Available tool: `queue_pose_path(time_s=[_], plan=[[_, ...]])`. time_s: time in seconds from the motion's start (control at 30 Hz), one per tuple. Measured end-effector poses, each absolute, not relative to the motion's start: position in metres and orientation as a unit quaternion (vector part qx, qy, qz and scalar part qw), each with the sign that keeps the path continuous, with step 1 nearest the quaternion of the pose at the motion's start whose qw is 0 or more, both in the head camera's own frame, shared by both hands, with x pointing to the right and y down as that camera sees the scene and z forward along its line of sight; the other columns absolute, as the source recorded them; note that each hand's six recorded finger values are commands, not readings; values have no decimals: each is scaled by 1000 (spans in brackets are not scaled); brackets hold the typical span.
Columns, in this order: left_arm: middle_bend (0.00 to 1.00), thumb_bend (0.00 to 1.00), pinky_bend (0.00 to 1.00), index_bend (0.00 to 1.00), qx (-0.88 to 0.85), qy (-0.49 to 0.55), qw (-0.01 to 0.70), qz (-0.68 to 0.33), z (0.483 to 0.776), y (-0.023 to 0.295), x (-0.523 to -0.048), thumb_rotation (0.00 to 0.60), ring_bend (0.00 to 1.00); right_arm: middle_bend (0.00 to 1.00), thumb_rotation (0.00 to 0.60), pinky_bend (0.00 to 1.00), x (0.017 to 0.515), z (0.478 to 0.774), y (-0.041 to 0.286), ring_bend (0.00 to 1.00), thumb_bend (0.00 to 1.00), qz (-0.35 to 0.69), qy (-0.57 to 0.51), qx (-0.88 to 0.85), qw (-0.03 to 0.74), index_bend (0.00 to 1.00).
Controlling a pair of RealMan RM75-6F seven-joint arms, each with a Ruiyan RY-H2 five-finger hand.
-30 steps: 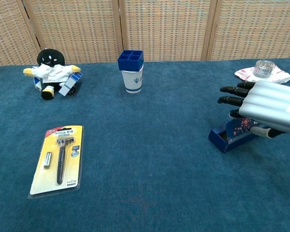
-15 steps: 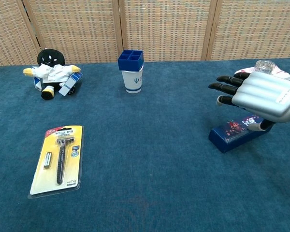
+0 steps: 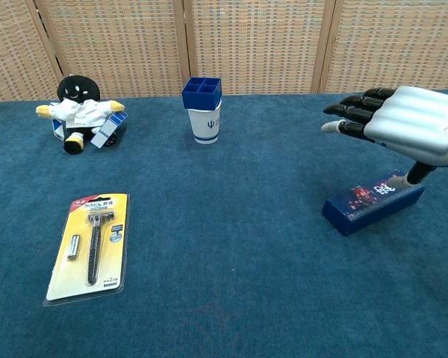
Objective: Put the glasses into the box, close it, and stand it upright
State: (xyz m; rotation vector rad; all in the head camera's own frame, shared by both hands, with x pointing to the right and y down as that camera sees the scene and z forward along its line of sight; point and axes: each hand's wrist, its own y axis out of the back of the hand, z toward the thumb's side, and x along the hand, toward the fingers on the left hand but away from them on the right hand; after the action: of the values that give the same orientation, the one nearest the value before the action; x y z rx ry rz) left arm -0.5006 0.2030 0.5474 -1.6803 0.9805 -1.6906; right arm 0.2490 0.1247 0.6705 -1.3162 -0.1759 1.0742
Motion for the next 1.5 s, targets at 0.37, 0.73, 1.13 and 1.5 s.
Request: queue_pose_path(time_s=[0.37,0.73,1.13,1.5], plan=[[0,0,0,0,-626,364,280,-630,548,204,-500,600,0,0,600,103,260,683,140,0,207,499,50,-656,564,20],[0,0,0,0,-623,364,275,-636,551,201,-502,600,0,115,600,103,263,715,130,0,208,494,58,-650,574,126],[0,0,0,0,-622,362,273,-639,553,200,-502,600,0,445,600,129,258,723,129,111,260,473,14,-671,570,479],[0,0,0,0,-626,363,278,-632,549,203,-499,600,0,0,600,109,265,705,131,0,1,488,-1,-673,556,0]])
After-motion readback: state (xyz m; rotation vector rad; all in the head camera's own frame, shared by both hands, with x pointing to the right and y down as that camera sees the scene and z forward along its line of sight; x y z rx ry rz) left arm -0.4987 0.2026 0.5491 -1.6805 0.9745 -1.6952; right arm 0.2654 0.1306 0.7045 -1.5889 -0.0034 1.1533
